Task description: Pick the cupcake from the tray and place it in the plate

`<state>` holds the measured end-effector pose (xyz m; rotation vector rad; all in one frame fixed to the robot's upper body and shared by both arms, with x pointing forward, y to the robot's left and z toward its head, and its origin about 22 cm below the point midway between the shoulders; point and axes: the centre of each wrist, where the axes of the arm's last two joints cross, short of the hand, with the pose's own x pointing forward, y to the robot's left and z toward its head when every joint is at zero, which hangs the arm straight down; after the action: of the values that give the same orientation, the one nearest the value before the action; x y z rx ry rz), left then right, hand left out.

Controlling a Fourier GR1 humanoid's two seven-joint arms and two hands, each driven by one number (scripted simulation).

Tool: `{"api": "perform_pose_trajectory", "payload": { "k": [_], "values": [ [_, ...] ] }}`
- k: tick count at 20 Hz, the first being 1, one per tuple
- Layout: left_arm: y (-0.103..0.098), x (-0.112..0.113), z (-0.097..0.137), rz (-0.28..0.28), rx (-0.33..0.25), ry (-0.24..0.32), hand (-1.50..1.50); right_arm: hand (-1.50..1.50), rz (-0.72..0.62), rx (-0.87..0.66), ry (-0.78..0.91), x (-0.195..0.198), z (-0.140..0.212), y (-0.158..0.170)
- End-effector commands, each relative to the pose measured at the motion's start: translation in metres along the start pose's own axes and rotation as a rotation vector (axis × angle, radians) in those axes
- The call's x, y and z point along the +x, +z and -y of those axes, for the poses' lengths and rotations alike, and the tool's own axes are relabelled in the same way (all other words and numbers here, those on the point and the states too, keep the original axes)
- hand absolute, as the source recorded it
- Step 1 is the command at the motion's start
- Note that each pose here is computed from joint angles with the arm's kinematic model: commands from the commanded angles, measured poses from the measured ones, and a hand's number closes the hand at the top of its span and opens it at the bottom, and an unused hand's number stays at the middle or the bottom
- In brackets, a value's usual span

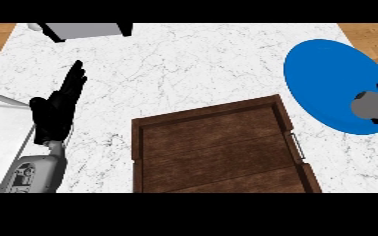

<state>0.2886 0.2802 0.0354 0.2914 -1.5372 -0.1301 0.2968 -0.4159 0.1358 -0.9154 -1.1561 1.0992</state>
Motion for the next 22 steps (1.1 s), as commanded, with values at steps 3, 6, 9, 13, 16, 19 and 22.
{"api": "perform_pose_trajectory", "payload": {
  "k": [3, 6, 9, 13, 16, 19, 22],
  "values": [
    [-0.001, 0.0, -0.001, 0.003, -0.006, 0.007, 0.0, 1.5, 0.17, -0.327, -0.102, -0.072, 0.064, 0.04],
    [-0.002, 0.009, 0.005, 0.04, -0.038, 0.007, 0.0, 1.5, 0.245, -0.388, -0.149, -0.106, 0.074, 0.058],
    [0.002, -0.003, 0.011, 0.037, -0.07, 0.0, 0.0, 1.5, 0.371, -0.451, -0.208, -0.131, 0.083, 0.074],
    [-0.019, 0.022, 0.023, 0.048, -0.093, -0.005, 0.0, 1.5, 0.429, -0.395, -0.289, -0.165, 0.099, 0.099],
    [-0.021, 0.015, 0.034, 0.046, -0.109, 0.006, 0.0, 1.5, 0.43, -0.319, -0.323, -0.17, 0.082, 0.09],
    [-0.019, 0.025, 0.041, 0.059, -0.15, 0.005, 0.0, 1.5, 0.419, -0.26, -0.338, -0.155, 0.08, 0.063],
    [-0.011, 0.014, 0.032, 0.056, -0.163, -0.006, 0.0, 1.5, 0.451, -0.24, -0.333, -0.148, 0.054, 0.043]
  ]
}}
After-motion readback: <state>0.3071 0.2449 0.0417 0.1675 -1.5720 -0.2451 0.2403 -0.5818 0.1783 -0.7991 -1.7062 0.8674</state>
